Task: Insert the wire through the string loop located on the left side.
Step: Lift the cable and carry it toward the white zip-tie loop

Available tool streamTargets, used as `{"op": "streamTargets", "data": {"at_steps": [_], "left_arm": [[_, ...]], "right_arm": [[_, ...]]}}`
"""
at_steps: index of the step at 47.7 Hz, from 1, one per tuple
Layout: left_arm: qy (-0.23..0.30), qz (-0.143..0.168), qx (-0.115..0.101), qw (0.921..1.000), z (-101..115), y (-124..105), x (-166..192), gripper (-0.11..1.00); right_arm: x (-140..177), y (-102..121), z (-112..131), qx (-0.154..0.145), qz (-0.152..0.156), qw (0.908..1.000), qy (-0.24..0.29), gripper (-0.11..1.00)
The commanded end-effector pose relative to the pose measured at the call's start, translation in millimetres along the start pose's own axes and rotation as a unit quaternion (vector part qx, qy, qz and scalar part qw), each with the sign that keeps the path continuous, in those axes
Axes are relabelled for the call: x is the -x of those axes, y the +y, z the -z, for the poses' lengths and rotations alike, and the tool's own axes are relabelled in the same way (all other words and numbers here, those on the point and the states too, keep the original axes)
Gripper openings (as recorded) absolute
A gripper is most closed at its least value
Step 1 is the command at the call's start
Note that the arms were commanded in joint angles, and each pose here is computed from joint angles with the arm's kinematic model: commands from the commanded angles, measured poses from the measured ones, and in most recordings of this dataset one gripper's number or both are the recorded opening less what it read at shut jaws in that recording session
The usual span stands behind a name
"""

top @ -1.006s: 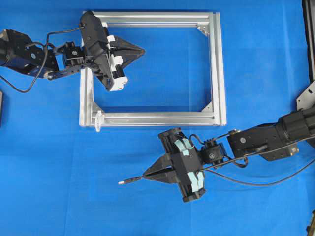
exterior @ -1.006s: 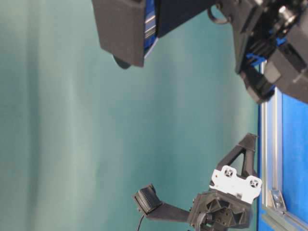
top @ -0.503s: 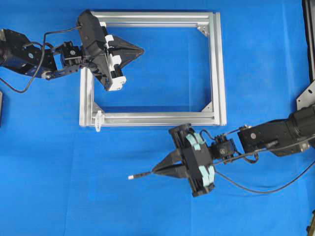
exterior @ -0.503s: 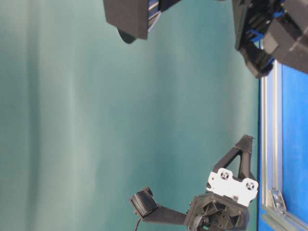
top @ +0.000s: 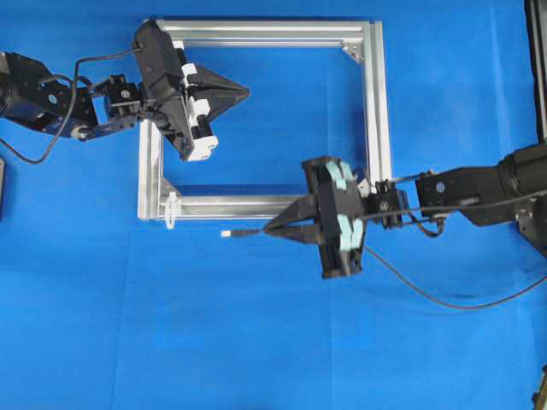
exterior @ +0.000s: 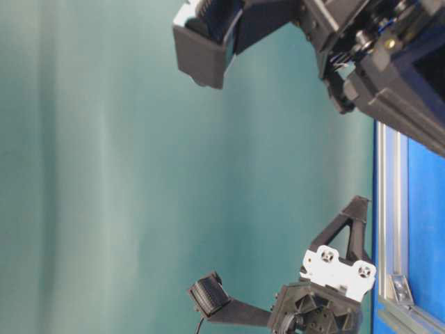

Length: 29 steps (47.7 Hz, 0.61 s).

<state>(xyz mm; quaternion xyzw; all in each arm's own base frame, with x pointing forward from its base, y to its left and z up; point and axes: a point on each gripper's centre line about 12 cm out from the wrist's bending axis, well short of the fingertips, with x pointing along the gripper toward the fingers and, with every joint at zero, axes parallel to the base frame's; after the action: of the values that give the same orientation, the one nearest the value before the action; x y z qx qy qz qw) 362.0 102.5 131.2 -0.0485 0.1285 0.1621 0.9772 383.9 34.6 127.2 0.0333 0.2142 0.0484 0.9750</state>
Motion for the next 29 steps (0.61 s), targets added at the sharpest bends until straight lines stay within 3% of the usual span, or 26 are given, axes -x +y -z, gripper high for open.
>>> {"op": "streamTargets", "data": {"at_steps": [1, 13, 29], "left_arm": [[-0.021, 0.003, 0.001, 0.9998, -14, -2, 2, 0.00], [-0.021, 0.003, 0.001, 0.9998, -14, -2, 2, 0.00], [-0.021, 0.003, 0.001, 0.9998, -14, -2, 2, 0.00]], "right_arm": [[6, -7, -16, 0.000, 0.007, 0.9996, -0.026, 0.00], [7, -22, -16, -0.004, 0.025, 0.9993, -0.026, 0.00], [6, -23, -16, -0.003, 0.026, 0.9993, -0.027, 0.00]]}}
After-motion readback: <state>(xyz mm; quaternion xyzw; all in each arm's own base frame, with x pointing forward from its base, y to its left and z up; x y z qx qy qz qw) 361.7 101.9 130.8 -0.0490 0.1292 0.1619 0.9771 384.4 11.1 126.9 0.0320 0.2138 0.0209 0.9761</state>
